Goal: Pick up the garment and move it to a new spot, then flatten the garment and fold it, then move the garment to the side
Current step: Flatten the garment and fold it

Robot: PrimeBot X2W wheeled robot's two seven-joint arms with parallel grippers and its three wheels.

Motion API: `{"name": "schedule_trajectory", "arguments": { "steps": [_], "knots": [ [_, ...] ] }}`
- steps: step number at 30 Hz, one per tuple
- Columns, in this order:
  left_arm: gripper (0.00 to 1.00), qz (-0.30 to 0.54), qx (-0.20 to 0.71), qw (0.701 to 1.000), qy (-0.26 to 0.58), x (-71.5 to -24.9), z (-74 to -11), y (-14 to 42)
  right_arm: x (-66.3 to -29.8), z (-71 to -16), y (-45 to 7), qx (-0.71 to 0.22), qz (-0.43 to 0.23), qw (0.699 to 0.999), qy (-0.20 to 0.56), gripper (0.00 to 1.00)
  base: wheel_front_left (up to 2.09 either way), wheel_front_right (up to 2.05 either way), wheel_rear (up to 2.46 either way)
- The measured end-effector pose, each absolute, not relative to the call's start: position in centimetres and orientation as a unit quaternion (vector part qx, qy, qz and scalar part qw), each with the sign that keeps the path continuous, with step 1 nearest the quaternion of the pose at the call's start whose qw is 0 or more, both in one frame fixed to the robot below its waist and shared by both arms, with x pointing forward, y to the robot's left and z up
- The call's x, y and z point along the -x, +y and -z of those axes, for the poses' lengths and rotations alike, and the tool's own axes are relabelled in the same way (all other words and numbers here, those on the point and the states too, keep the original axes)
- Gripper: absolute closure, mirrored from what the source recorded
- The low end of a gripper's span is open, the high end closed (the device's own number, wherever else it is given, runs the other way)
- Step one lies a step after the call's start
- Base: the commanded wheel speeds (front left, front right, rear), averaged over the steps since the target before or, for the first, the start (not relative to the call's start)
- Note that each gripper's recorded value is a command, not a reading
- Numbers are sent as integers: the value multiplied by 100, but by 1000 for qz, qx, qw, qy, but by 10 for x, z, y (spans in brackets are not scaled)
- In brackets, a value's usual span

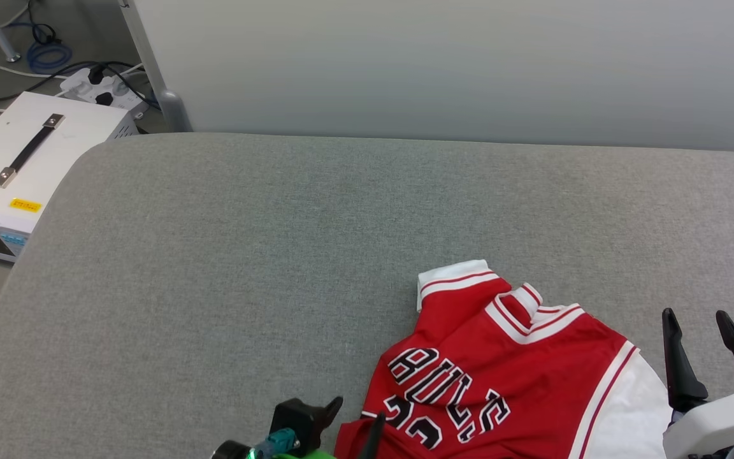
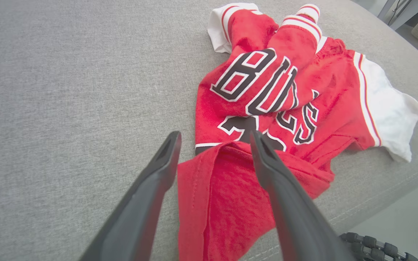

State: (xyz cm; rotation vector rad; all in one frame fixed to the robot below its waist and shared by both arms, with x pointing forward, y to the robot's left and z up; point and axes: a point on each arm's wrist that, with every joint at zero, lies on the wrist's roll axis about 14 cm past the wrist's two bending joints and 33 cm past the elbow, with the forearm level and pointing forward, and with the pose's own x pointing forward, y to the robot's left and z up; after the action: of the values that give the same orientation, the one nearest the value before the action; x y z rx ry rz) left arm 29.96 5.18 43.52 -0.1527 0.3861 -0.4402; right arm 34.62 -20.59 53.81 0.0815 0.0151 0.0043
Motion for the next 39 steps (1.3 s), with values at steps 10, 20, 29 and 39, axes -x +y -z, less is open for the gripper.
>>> {"name": "schedule_trajectory", "arguments": {
  "steps": [10,20,29,39],
  "knots": [
    [0,243,51,964,94,-352,-492,46,-343,-536,-212,-43,8,999,11,0,0,0,0],
    [0,336,37,934,118,-438,-516,-9,-362,-527,-223,-43,27,999,19,0,0,0,0],
    [0,383,6,886,263,-465,-463,-38,-365,-502,-237,-55,53,996,51,0,0,0,0],
    [0,393,-89,817,412,-464,-386,-28,-357,-477,-256,-69,90,990,82,0,0,0,0]
  ]
}}
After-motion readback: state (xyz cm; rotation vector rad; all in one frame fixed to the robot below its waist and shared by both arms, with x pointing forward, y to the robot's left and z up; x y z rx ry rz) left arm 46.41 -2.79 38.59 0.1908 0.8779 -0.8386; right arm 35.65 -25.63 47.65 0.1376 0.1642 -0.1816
